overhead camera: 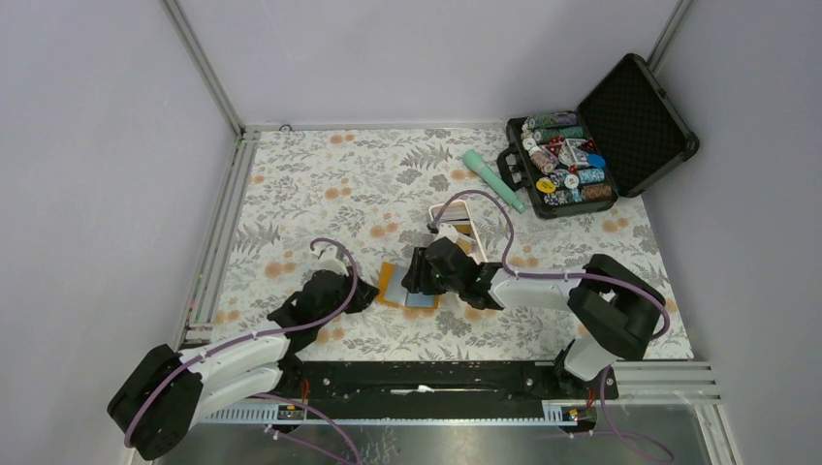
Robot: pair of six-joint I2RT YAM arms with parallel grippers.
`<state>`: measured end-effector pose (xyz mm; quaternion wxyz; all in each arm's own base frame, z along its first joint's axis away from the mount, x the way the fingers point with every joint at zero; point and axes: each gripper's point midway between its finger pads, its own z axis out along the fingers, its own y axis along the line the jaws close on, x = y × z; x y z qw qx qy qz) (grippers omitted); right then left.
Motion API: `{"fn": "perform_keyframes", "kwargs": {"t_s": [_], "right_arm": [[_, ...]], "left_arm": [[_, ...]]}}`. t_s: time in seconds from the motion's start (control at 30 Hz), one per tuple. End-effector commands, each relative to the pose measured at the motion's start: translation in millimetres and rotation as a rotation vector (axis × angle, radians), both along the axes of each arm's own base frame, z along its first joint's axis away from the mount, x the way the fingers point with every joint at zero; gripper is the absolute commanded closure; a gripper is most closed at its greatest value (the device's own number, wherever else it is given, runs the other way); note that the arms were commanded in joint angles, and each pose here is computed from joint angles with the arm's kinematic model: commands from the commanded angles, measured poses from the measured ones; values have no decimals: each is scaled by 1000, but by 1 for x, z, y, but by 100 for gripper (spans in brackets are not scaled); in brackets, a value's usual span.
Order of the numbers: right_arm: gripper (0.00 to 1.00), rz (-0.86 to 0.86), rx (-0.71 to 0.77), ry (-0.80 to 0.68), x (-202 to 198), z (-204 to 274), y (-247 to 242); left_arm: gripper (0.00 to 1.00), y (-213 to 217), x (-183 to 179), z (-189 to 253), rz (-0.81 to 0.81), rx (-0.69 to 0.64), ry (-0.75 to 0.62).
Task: Put the credit cards into the card holder
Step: Open the card holder at the center of the board.
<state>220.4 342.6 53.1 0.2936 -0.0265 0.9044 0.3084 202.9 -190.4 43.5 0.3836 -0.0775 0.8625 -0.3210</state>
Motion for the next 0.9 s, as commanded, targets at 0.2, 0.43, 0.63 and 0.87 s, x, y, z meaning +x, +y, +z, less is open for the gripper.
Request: {"fn": "perform_keyframes", "kwargs": {"t_s": [0.2,0.43,0.63,0.87], "right_arm": [[54,12,-53,-7,16,-16,14],[57,25,-98,21,13,-35,10],[58,36,-112,37,10,-43,10],[59,33,-116,47,8,-46,7]], "left_arm": [[66,-6,8,28,-53,40,-62],[31,1,16,64,-26,52,-142],[10,-6,22,55,-34,67,-110],[13,-11,29,35,-7,51,-39]]}}
